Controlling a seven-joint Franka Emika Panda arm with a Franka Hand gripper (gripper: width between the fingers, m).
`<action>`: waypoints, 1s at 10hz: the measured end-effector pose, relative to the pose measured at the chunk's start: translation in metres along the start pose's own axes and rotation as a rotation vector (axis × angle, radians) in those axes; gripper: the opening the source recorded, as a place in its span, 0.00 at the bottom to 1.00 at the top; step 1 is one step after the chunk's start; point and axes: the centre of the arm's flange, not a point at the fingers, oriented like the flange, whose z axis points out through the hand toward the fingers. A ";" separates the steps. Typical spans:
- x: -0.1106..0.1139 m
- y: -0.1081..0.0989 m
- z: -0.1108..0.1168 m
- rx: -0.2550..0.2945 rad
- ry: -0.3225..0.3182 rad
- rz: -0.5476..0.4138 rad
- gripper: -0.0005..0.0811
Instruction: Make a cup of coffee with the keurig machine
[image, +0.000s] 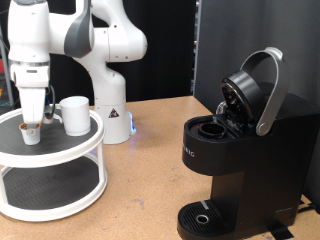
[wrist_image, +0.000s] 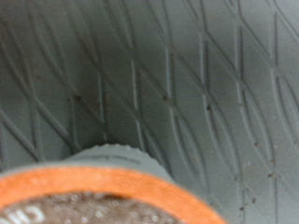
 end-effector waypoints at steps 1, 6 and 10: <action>0.000 0.000 0.002 0.002 -0.002 0.000 0.84; 0.000 0.001 0.001 0.020 -0.011 0.005 0.56; -0.004 0.006 -0.035 0.099 0.046 0.023 0.56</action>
